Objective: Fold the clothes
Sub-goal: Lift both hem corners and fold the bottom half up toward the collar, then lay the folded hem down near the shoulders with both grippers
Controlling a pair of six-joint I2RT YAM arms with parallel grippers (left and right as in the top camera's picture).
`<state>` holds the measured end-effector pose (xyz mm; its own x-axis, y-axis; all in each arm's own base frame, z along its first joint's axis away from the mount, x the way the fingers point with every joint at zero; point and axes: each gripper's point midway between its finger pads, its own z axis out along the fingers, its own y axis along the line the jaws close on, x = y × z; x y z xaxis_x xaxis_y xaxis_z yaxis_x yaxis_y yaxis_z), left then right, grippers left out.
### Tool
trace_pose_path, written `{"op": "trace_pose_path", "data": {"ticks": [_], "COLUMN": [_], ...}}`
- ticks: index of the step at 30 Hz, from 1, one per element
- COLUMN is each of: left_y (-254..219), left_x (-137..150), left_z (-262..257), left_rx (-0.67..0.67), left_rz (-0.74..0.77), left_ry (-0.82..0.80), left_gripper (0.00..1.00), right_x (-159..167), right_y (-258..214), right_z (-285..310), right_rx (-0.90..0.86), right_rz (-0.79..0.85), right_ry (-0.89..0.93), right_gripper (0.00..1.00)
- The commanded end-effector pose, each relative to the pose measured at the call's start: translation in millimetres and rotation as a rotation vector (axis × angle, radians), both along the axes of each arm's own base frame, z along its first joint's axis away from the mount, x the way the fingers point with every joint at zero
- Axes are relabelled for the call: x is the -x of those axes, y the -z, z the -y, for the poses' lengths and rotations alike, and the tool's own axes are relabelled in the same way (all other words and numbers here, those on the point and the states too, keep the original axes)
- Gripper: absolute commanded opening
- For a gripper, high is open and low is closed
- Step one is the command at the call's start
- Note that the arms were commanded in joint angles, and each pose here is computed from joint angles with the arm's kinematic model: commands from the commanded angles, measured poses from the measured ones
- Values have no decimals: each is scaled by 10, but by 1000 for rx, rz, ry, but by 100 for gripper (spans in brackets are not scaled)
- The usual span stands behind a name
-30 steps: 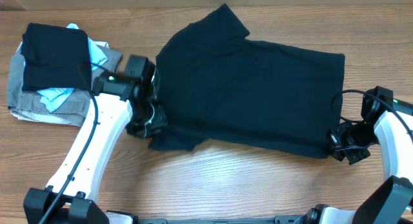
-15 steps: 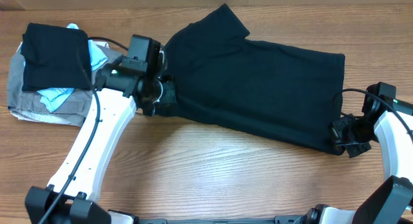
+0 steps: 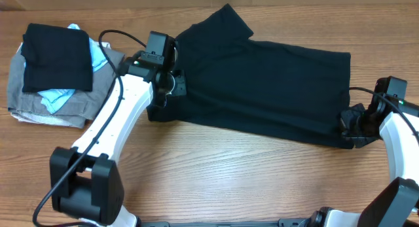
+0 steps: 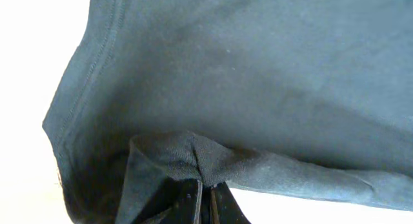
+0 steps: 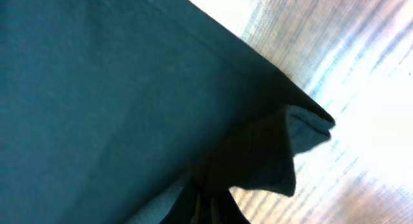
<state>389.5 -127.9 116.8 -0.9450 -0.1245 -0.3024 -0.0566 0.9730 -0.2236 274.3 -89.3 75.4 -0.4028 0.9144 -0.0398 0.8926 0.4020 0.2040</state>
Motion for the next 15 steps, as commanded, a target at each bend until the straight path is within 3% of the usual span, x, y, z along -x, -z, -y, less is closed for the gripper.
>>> {"op": "trace_pose_path", "data": {"ticks": [1, 15], "left_y": [43, 215], "left_x": [-94, -265], "left_z": [-21, -47], "left_rx": [-42, -74], "left_rz": [17, 39], "left_ry": [4, -19], "left_gripper": [4, 4], "right_x": [-114, -289], "right_y": [-58, 169], "right_z": [85, 159], "right_rx": [35, 53], "right_rz": [34, 73], "right_ry": [5, 1], "right_gripper": [4, 4]}}
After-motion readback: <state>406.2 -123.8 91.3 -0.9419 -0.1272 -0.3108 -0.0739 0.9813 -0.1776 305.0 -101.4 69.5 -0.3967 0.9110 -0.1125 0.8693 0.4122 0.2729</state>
